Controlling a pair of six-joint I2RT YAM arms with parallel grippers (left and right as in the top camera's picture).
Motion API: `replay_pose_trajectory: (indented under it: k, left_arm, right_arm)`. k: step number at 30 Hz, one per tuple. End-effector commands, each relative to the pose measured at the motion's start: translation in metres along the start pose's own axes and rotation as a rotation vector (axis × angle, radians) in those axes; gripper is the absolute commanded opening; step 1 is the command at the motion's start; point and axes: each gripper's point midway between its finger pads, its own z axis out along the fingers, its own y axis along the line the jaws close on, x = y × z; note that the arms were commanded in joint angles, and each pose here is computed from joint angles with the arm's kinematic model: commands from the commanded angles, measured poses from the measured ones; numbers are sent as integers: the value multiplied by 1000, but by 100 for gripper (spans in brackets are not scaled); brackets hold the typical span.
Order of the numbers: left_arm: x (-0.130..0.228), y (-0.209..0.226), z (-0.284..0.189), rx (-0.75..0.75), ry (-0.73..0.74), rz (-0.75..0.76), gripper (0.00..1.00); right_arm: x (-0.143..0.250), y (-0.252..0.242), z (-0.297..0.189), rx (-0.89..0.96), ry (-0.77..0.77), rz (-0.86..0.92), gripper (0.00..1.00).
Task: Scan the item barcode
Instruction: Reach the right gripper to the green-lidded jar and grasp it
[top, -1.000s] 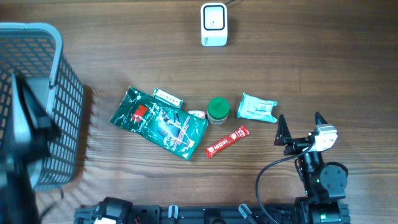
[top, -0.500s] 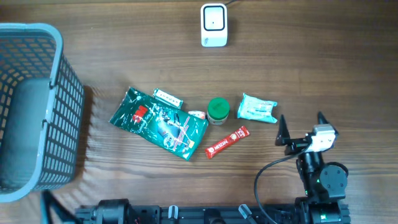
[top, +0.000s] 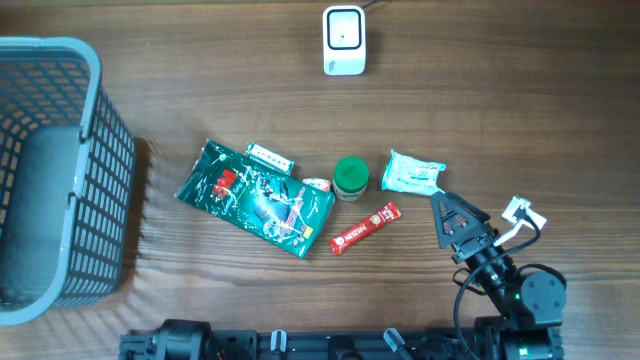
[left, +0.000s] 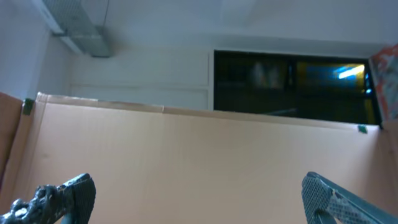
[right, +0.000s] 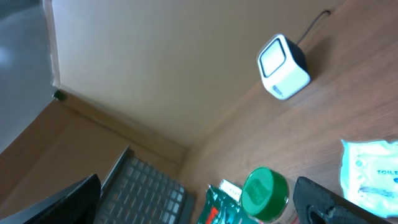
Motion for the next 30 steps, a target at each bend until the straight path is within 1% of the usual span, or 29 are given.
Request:
replay_pose_trajectory:
  k: [1,4,6,8,12,15,16,18,21,22,23,25,27,30]
  left_arm:
    - [-32,7,-2,-38,-134,-16,100]
    - [-57,20,-8,-115,-238,-29,100]
    - [-56,24,-8,-138,-237,-32,100]
    - [-43,24,-5,-137,-185,-51,100]
    - [7,21,0,-119,17,-57,100]
    - [42,8,5,-39,125,-51,100]
    - [52,2,7,-6,153,-53,100]
    - [84,-7,12,48,222,-59,100]
    - [124,-6,20,51,287,-64,100]
    - [136,-7,21,55,307,-68,100]
    - [149,-7,22,57,329,-69,100]
    - [172,-6,21,53,374,-69,100]
    - [195,-5,20,49,424,-69,100]
    - [233,-3,15,45,500,-70,100]
  right_arm:
    - [-14,32,-5,34,30,-143,99]
    - [-20,22,-6,223,114,-211,99]
    - [-26,19,-1,315,172,-234,99]
    - [-33,22,8,381,242,-235,99]
    - [-55,34,27,524,379,-217,99]
    - [-60,43,37,593,476,-175,100]
    - [-56,45,40,600,514,-152,99]
    - [-41,44,52,560,607,-86,99]
    - [-34,22,68,603,643,-6,100]
    - [-30,19,72,598,664,-7,100]
    - [-23,10,74,630,692,2,99]
    - [-14,-15,70,805,677,53,99]
    - [-1,-28,71,926,666,50,99]
    - [25,-24,85,993,684,49,99]
